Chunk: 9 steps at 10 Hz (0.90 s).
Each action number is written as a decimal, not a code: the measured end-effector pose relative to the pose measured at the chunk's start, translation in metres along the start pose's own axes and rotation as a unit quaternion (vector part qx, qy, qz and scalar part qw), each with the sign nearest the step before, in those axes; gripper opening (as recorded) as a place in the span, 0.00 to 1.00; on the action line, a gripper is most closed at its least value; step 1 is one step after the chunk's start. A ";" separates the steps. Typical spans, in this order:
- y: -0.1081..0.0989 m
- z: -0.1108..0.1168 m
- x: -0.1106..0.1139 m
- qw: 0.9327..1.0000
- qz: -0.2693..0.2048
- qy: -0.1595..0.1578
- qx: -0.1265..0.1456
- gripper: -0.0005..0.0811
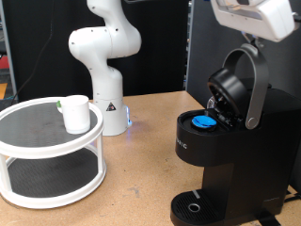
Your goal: Make a cup of coffee with the keurig machine
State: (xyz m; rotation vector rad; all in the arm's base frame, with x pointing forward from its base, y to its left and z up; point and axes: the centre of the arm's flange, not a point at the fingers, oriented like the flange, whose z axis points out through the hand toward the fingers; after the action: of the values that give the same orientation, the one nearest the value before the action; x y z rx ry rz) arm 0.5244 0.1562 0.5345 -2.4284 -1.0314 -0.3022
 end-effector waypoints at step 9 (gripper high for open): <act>0.079 -0.022 -0.085 0.997 -0.014 -0.073 -0.036 0.01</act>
State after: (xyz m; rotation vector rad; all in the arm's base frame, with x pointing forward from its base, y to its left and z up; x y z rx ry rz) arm 0.5223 0.0455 0.4940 -2.5340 -1.1357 -0.1761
